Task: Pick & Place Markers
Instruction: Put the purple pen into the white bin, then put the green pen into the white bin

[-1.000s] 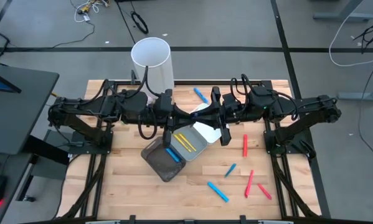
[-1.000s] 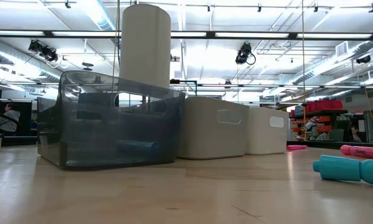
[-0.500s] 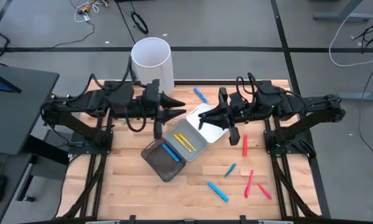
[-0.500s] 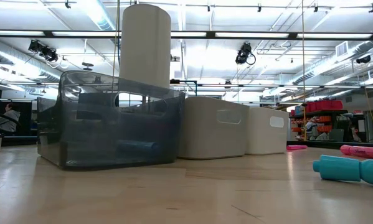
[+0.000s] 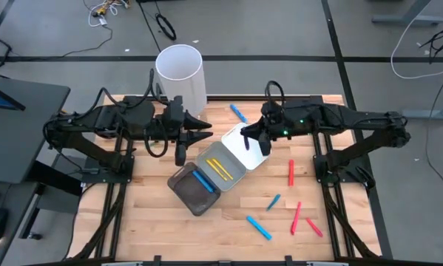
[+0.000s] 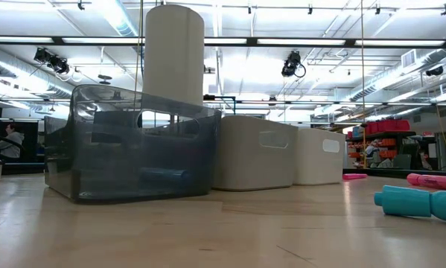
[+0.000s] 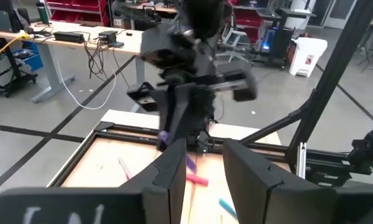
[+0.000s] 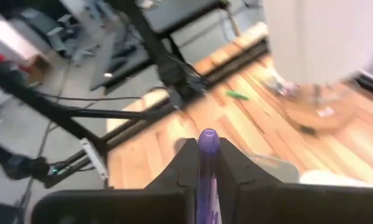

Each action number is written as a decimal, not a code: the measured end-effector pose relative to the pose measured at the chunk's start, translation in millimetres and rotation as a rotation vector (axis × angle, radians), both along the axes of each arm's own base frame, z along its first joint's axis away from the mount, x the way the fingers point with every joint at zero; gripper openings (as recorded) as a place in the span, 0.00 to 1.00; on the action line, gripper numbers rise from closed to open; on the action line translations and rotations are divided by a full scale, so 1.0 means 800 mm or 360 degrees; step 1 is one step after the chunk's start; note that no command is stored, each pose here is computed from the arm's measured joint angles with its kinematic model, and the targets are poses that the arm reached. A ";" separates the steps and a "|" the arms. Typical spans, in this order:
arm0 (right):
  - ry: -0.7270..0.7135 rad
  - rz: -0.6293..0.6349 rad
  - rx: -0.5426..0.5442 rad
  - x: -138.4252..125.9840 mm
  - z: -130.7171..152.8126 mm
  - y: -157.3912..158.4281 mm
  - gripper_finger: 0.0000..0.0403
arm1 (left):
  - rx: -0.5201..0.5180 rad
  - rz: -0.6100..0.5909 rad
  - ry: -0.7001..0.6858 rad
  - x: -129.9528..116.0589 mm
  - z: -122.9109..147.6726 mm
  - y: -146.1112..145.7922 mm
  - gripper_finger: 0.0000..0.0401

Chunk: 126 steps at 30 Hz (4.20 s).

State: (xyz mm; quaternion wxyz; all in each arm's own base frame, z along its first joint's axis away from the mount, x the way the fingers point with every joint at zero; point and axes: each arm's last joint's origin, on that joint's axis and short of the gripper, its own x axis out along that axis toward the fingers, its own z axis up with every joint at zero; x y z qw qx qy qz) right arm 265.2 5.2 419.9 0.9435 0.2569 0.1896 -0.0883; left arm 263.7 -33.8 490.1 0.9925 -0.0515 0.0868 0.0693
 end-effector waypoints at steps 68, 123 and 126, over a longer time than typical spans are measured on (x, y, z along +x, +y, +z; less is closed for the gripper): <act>0.1626 -0.0161 0.0219 0.144 -0.234 -0.111 0.05 | -0.0029 -0.0085 0.0025 0.000 -0.002 -0.003 0.28; 0.1714 -0.0096 0.0288 0.161 -0.317 -0.110 0.18 | -0.0047 -0.0080 0.0059 -0.008 -0.002 -0.002 0.28; 0.1717 -0.0071 0.0265 0.160 -0.317 -0.110 0.18 | -0.0047 -0.0079 0.0062 -0.008 -0.002 -0.001 0.28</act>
